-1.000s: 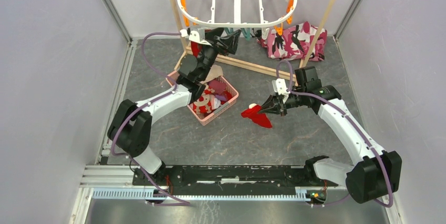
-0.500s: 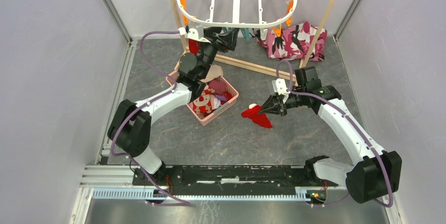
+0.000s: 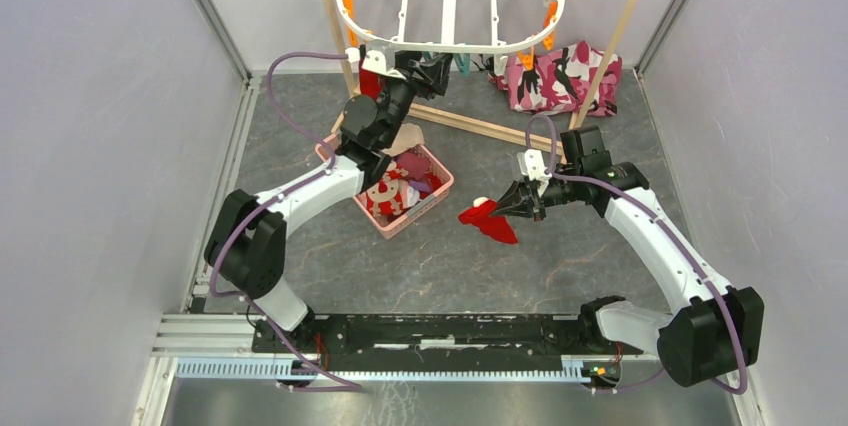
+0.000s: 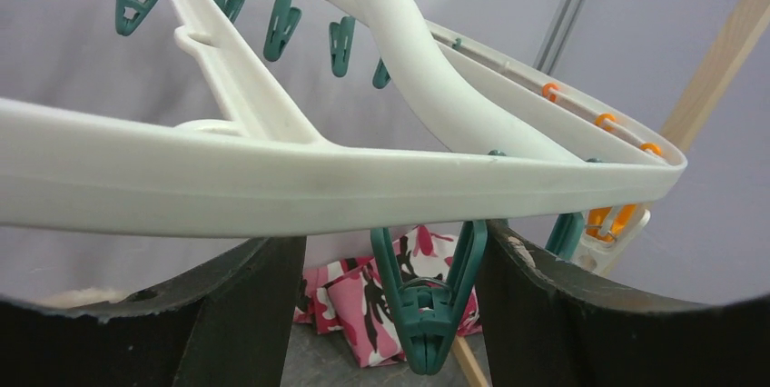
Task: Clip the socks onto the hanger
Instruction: Open the clamp at the hanger.
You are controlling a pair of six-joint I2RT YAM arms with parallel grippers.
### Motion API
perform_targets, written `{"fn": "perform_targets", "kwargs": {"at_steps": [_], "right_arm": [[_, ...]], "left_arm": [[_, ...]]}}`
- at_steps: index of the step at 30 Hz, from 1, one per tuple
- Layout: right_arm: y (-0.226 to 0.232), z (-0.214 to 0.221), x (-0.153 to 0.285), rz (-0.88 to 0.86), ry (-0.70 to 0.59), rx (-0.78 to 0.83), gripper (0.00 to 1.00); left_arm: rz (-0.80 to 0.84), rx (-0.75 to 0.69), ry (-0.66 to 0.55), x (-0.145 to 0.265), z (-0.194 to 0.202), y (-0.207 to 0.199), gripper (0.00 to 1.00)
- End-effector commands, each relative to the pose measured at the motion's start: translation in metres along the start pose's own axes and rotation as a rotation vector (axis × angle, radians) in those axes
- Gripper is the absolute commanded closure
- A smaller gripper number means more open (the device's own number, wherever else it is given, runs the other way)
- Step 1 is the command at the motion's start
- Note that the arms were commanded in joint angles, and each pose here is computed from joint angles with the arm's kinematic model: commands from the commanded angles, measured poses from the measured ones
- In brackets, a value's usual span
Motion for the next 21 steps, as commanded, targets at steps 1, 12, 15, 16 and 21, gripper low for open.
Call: {"fn": "perform_targets", "kwargs": {"at_steps": [1, 12, 15, 16, 21], "right_arm": [[-0.004, -0.012, 0.001, -0.007, -0.033, 0.040, 1.00], [-0.004, -0.010, 0.001, -0.010, -0.032, 0.033, 1.00], [-0.004, -0.010, 0.001, -0.010, -0.032, 0.034, 1.00], [-0.004, -0.010, 0.001, -0.009, -0.032, 0.034, 1.00], [-0.004, -0.010, 0.001, -0.011, -0.032, 0.032, 1.00]], "left_arm": [[-0.007, -0.087, -0.058, -0.007, -0.033, -0.006, 0.28], [0.003, -0.132, -0.071, -0.006, -0.044, -0.010, 0.27], [0.007, -0.128, -0.075, -0.006, -0.046, -0.011, 0.27], [0.009, -0.129, -0.076, -0.006, -0.047, -0.012, 0.27], [0.010, -0.126, -0.078, -0.006, -0.049, -0.013, 0.26]]}}
Point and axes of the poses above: each gripper's point midway between its finger pads, its own x axis back along the fingers, its own y axis along the line the jaws close on, z = x × y, the point moved 7 cm from there along x, back along the fingers, and after that the axes turned 1 degree about -x, right-handed, at the moved point
